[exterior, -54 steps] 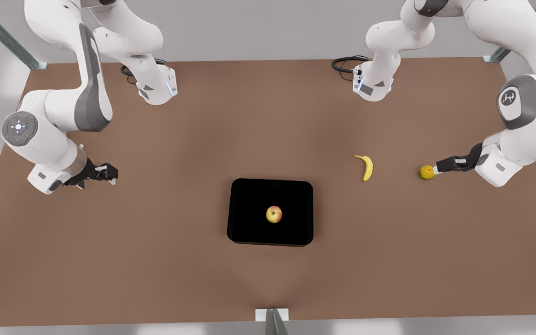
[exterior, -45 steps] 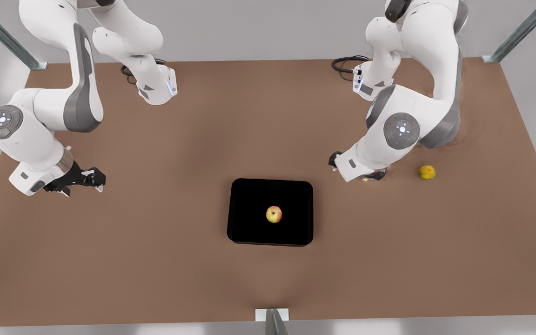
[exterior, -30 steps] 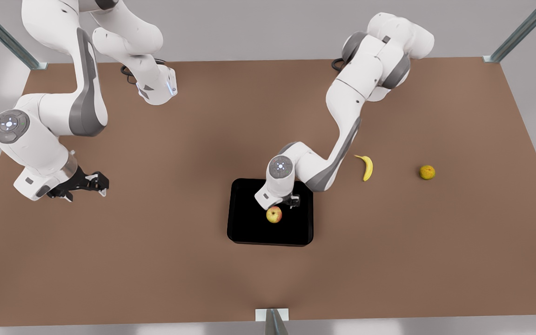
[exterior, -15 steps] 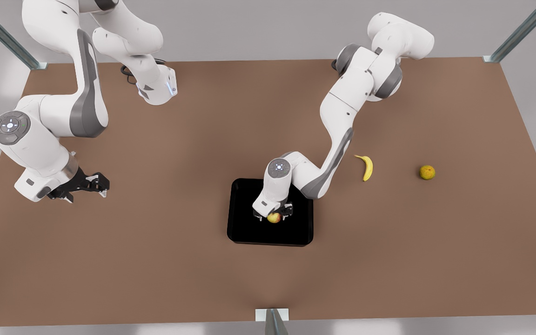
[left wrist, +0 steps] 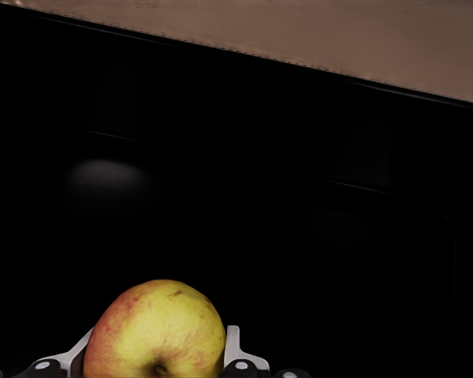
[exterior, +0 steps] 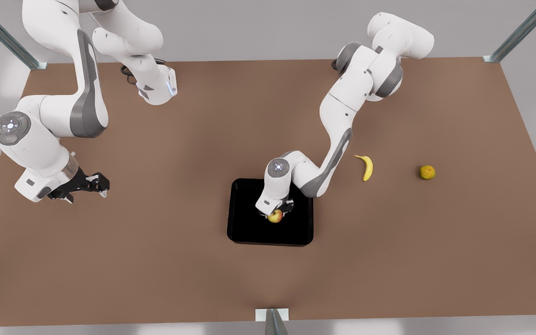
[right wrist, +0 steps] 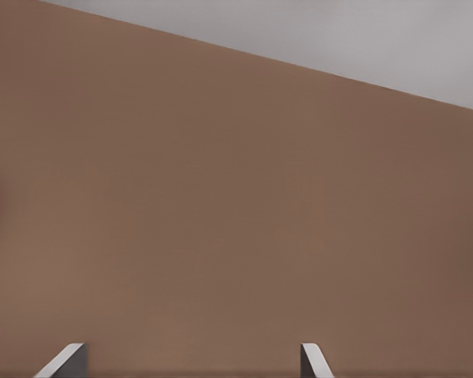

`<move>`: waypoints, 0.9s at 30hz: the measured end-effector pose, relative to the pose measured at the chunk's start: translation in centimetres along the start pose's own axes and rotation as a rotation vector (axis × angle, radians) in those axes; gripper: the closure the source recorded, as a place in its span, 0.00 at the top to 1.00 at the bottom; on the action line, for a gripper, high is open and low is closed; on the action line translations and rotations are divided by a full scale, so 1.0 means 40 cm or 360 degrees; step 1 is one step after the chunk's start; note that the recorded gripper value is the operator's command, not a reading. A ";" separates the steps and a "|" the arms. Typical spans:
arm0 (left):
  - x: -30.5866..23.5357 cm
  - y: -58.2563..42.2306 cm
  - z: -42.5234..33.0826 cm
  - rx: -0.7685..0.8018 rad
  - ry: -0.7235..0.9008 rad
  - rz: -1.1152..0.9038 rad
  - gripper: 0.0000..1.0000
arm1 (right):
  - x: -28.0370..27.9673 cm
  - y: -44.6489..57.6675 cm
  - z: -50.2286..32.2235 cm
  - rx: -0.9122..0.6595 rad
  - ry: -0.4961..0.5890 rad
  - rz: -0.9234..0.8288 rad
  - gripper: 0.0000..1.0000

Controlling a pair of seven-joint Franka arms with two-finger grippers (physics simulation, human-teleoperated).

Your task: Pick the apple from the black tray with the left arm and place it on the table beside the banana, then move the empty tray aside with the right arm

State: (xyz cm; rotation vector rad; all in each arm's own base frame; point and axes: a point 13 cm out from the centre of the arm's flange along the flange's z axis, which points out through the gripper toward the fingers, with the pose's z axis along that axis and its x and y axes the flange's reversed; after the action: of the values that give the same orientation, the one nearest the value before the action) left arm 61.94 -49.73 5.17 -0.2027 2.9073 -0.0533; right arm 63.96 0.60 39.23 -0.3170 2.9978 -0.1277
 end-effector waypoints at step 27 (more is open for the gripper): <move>-0.578 0.942 -0.731 -0.0058 -0.0010 -0.0367 1.00 | -0.067 0.903 0.314 -0.0316 0.0156 0.0024 1.00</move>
State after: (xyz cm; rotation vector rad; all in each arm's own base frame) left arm 72.60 -8.58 36.79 -0.5424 2.8657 -0.0380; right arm 60.90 35.47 23.63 -0.3162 3.1149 0.1618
